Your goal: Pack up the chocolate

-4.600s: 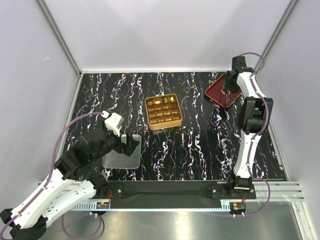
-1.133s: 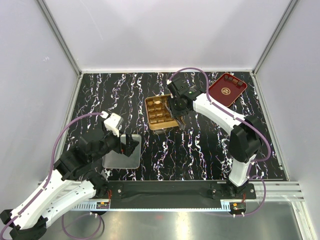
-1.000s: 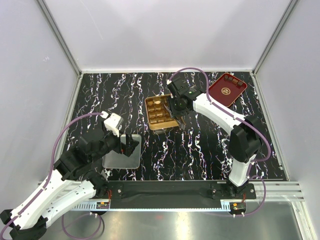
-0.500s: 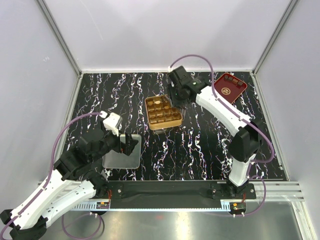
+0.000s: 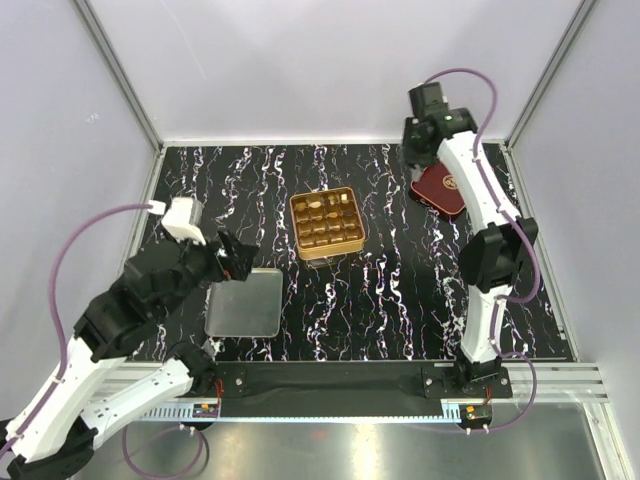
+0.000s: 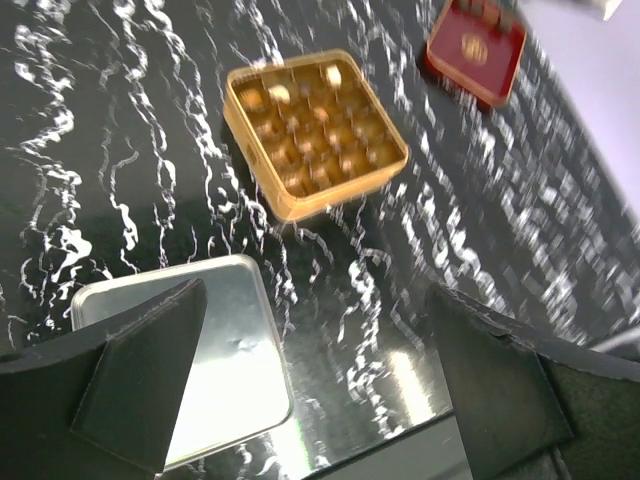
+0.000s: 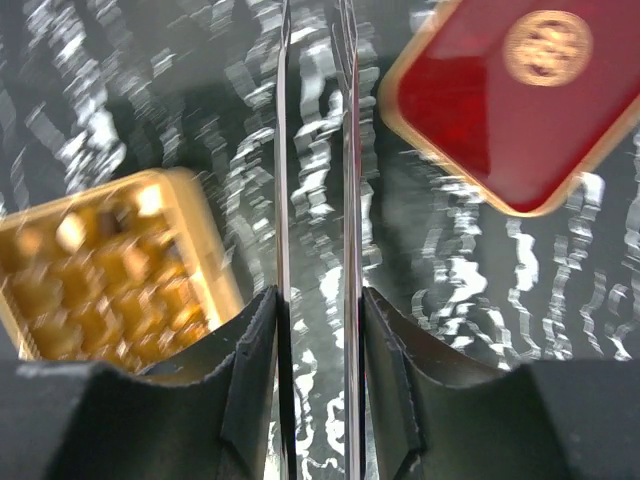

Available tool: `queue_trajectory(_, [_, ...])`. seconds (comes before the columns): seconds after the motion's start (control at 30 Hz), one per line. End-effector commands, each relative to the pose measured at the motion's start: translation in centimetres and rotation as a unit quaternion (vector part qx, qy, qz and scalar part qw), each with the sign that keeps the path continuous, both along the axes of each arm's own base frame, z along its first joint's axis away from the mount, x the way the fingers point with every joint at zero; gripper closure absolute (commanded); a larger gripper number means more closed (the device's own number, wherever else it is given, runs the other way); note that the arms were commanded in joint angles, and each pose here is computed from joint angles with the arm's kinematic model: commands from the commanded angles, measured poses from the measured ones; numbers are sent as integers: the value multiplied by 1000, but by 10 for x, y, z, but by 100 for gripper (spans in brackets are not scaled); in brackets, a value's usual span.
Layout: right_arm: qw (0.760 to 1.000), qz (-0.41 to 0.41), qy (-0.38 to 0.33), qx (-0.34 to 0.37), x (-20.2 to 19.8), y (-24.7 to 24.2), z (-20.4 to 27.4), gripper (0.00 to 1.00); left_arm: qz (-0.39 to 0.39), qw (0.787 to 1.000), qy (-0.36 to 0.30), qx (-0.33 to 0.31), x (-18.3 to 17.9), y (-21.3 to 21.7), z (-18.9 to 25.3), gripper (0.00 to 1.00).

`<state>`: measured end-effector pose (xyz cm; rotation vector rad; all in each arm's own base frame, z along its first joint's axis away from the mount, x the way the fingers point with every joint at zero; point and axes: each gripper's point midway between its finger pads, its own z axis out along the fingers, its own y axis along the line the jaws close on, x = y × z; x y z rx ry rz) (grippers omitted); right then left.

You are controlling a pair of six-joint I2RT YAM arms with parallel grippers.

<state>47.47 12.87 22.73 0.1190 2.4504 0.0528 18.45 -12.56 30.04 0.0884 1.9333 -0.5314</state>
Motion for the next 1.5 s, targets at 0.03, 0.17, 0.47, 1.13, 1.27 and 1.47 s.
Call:
queue_trajectory(0.03, [993, -118, -18, -6, 15, -68, 19, 58, 58, 998, 5, -32, 5, 12, 36, 1])
queue_trajectory(0.17, [985, -175, 5, -5, 19, -102, -5, 58, 71, 997, 28, -12, 9, 13, 33, 1])
queue_trajectory(0.47, [975, -221, 6, 17, 22, -141, -30, 57, 70, 997, 29, 0, 15, 9, 28, 1])
queue_trajectory(1.13, [965, -261, 36, -1, 45, -222, -53, 52, 61, 998, 7, 16, 20, 8, 45, 1])
queue_trajectory(1.27, [970, -242, 29, 14, 56, -226, -55, 50, 69, 997, 9, 13, 17, 12, 44, 1])
queue_trajectory(1.47, [969, -245, 32, 14, 61, -233, -61, 50, 74, 997, 12, 10, 18, 12, 41, 1])
